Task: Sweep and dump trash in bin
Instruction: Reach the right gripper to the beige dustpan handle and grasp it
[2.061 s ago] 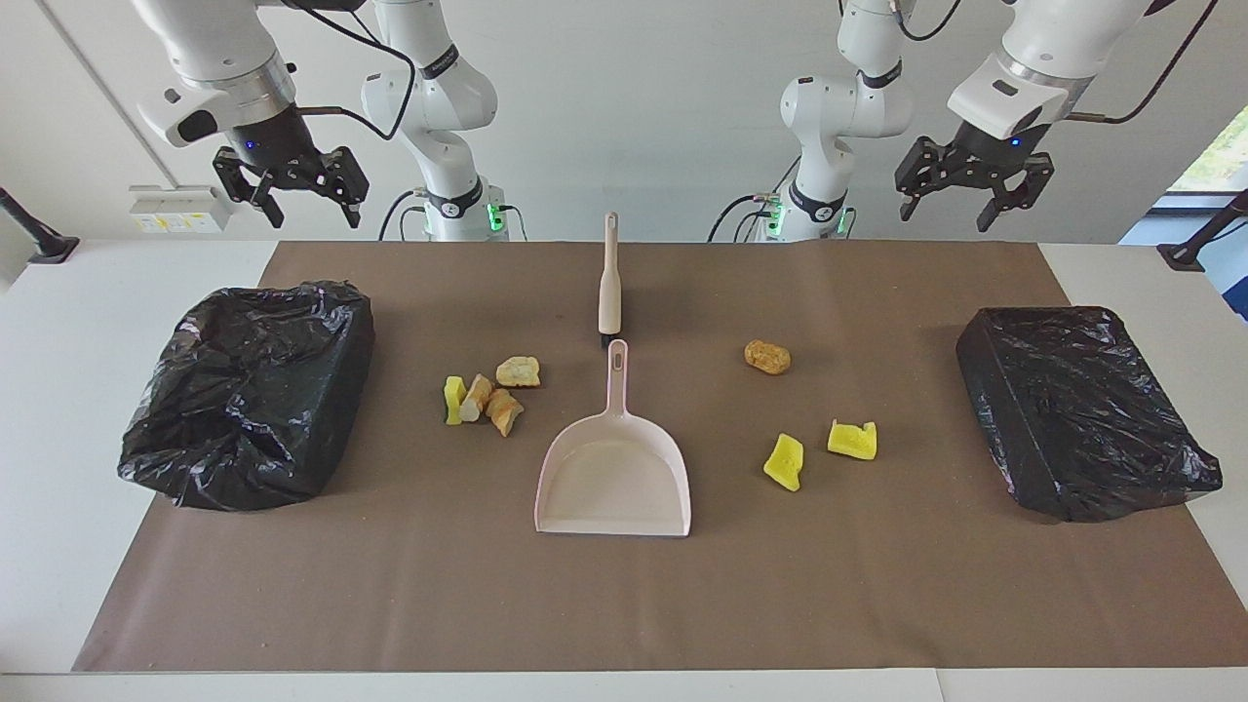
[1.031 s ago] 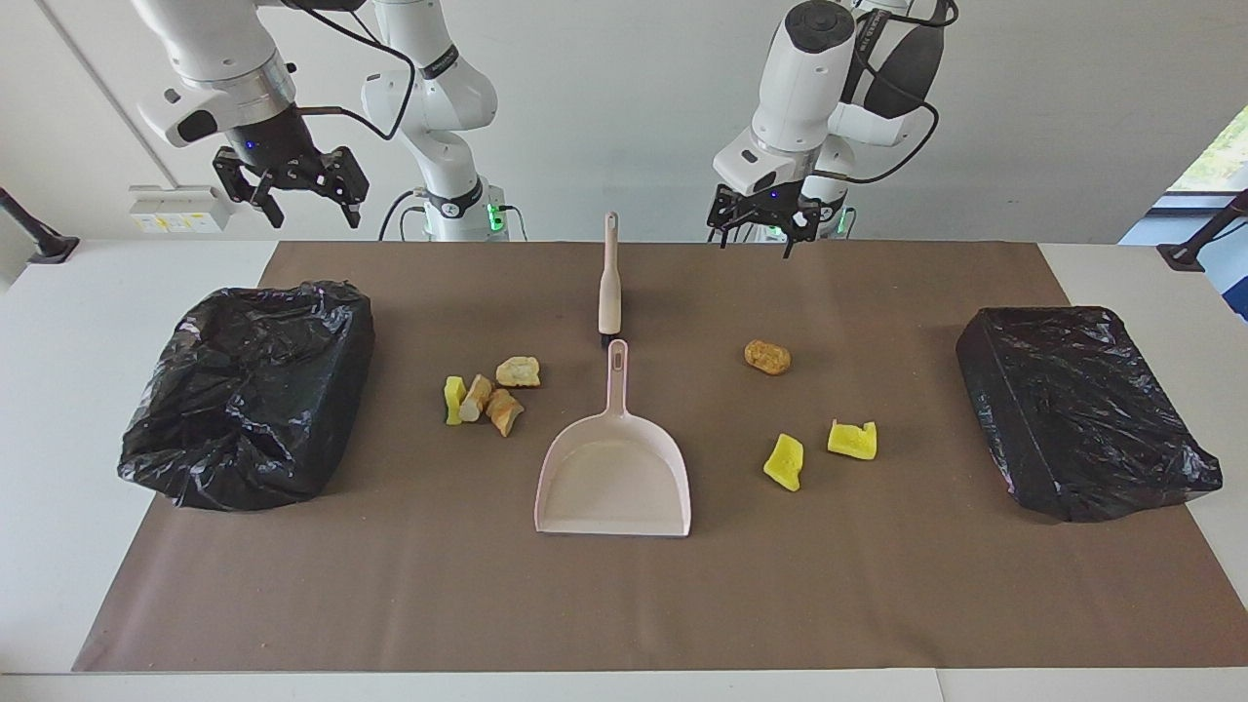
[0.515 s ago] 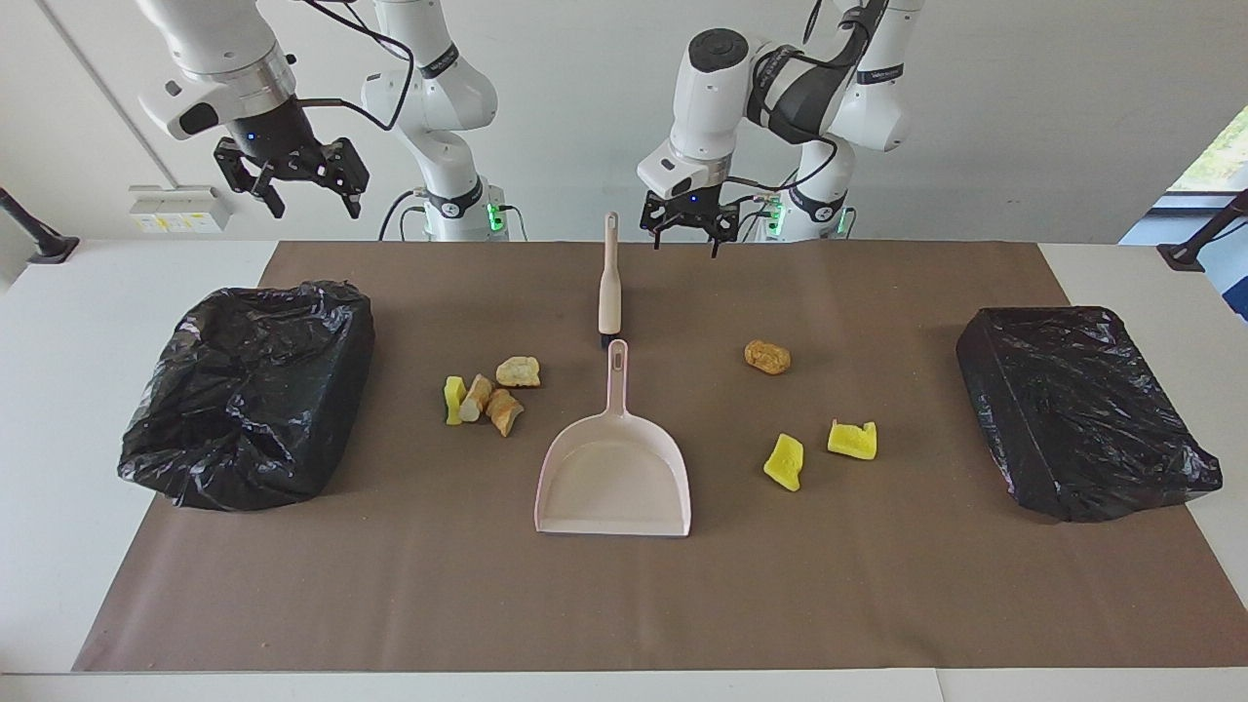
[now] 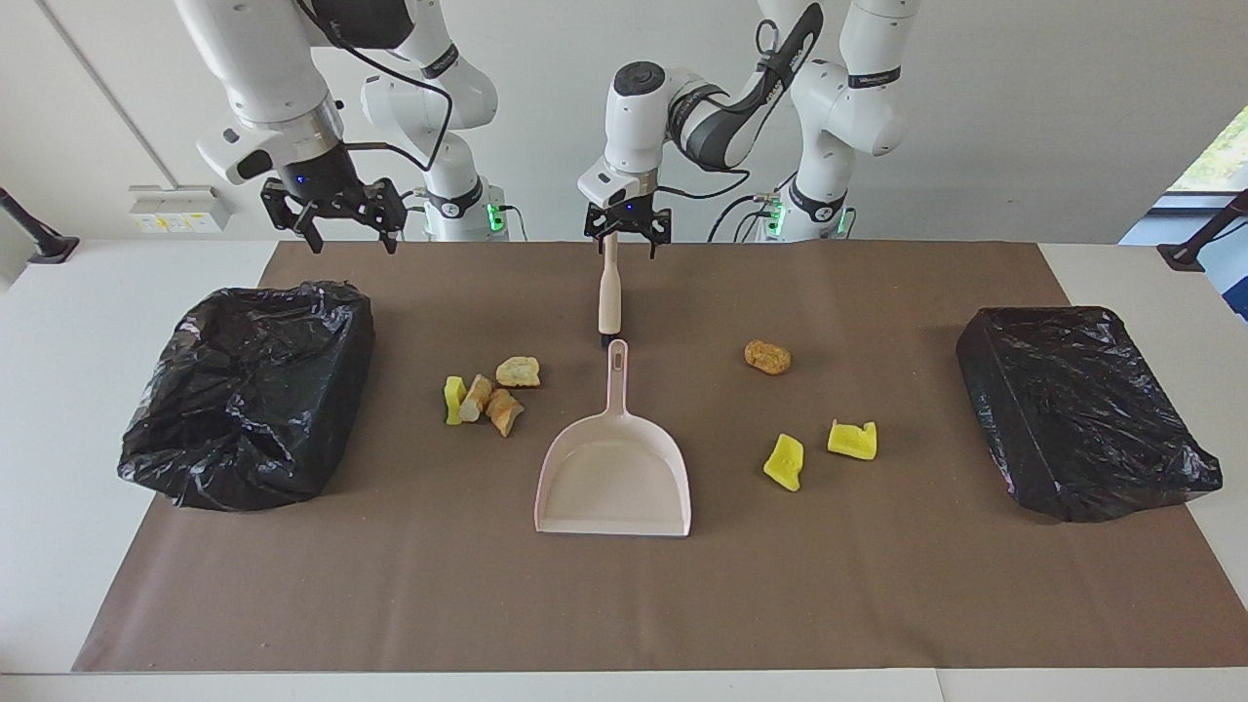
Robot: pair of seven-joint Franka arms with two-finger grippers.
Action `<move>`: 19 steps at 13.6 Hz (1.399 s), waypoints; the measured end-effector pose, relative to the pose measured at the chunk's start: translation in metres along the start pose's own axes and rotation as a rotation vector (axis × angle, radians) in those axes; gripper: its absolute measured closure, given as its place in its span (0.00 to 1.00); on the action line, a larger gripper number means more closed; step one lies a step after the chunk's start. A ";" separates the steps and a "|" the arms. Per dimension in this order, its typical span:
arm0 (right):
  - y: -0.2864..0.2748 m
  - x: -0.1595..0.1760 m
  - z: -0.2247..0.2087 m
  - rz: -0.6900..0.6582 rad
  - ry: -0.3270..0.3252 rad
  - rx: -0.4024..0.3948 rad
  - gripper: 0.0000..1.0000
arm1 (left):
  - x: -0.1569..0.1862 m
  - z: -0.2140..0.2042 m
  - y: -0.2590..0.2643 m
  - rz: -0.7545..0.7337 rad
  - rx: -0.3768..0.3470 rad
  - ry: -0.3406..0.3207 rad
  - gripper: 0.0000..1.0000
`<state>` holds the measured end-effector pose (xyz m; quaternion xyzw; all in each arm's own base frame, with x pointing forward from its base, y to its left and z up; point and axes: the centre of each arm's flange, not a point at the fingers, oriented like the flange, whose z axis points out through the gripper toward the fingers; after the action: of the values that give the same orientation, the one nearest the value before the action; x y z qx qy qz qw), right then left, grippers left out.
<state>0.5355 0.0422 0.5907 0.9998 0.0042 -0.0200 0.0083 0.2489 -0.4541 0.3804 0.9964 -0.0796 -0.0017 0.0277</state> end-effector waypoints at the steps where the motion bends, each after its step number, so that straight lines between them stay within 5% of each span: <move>1: -0.010 0.012 0.015 -0.013 0.000 -0.001 0.00 | -0.004 0.003 0.002 0.002 0.000 0.000 0.00; 10: -0.175 0.069 0.115 0.121 0.005 0.053 0.00 | -0.034 0.047 0.025 -0.019 -0.003 -0.013 0.00; 12: -0.208 0.069 0.134 0.142 -0.003 0.068 0.00 | -0.033 0.054 0.026 -0.024 -0.001 -0.014 0.07; 15: -0.241 0.063 0.142 0.114 -0.006 0.072 0.00 | -0.028 0.052 0.025 -0.033 -0.005 -0.010 0.44; 17: -0.264 0.054 0.146 0.080 -0.012 0.072 0.00 | -0.025 0.050 0.022 -0.040 -0.003 -0.011 0.50; 19: -0.295 0.044 0.167 0.037 -0.020 0.065 0.00 | -0.025 0.049 0.019 -0.045 0.012 -0.021 0.69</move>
<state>0.5704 0.3351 0.4170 0.9992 -0.0148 -0.0299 -0.0237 0.2210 -0.4715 0.3322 0.9980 -0.0578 -0.0124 0.0211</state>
